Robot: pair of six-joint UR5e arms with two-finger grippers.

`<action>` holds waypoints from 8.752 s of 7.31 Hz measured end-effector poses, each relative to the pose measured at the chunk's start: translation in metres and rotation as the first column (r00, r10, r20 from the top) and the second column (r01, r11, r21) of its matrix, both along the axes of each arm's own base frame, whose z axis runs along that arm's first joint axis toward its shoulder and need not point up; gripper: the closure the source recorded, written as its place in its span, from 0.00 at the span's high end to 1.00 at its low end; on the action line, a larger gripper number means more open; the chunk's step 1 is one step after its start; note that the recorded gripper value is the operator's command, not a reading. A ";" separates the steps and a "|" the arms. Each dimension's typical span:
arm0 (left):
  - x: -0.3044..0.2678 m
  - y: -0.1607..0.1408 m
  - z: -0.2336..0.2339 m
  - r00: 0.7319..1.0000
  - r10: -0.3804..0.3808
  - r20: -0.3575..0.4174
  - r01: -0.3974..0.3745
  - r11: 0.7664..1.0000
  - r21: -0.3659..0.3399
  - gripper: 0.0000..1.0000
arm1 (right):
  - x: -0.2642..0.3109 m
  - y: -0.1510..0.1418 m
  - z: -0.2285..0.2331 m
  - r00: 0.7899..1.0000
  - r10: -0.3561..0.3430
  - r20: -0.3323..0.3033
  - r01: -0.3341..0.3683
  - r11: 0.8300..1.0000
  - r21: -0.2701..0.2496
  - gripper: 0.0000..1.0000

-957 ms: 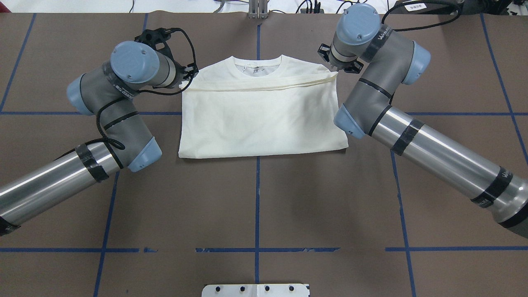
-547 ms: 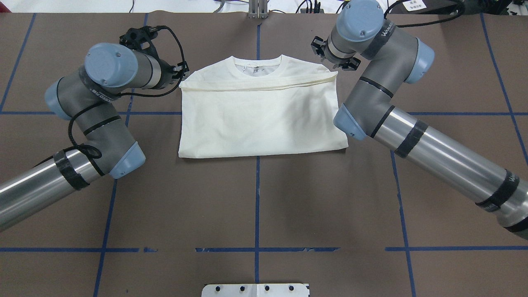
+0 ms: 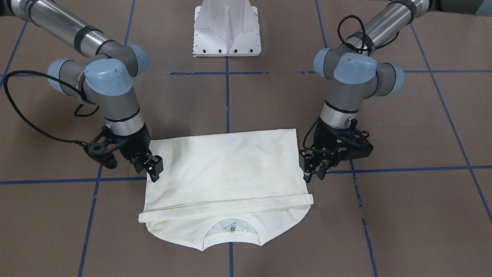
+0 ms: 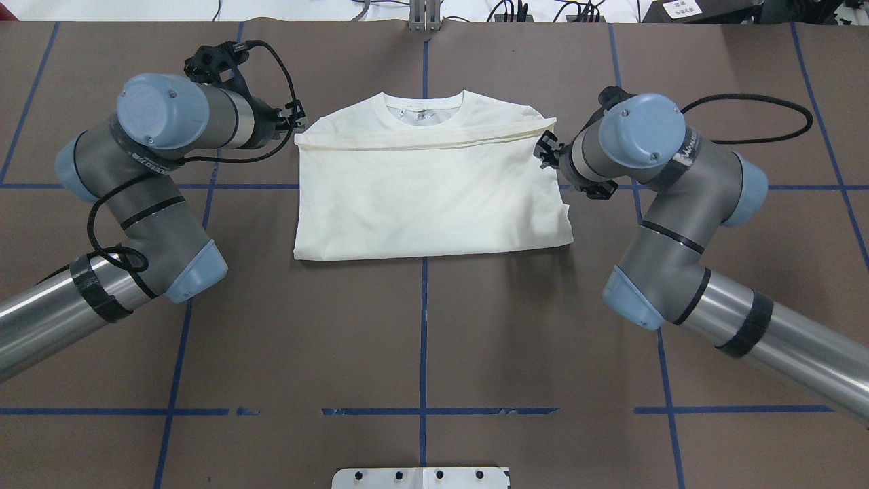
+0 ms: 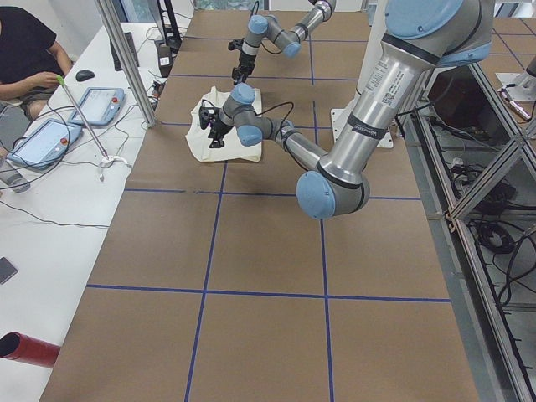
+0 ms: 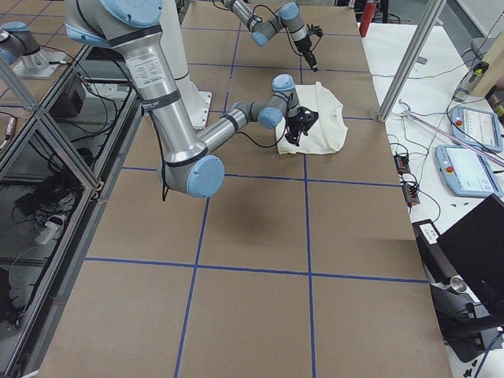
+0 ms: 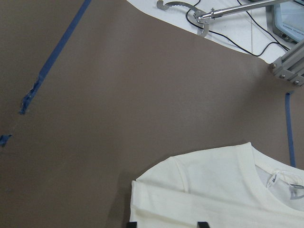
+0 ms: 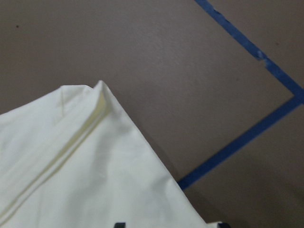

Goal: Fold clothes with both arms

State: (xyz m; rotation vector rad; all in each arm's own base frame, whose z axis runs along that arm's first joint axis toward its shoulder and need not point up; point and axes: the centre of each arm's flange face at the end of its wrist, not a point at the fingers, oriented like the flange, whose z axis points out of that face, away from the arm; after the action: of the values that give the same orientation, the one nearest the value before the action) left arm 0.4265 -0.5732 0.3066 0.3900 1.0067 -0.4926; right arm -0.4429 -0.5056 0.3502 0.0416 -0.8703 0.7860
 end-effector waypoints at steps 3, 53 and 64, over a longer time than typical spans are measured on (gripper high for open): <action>0.001 0.000 0.001 1.000 0.001 0.005 -0.001 1.000 -0.002 0.53 | -0.008 0.040 0.036 1.000 0.017 -0.006 -0.018 0.995 -0.097 0.74; 0.081 -0.133 -0.083 0.999 0.002 -0.054 -0.002 1.000 0.004 0.57 | 0.049 0.154 -0.043 0.954 -0.264 0.140 0.254 0.963 0.086 1.00; -0.039 0.051 -0.039 0.951 0.233 -0.202 -0.225 0.972 0.066 0.58 | -0.160 0.121 -0.128 0.692 -0.645 -0.323 0.701 0.708 0.086 1.00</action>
State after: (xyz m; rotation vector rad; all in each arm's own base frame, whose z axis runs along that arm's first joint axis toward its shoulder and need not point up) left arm 0.3872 -0.5219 0.2678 0.2571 1.2505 -0.3062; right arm -0.6032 -0.3849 0.2226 0.0037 -0.6243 -0.0241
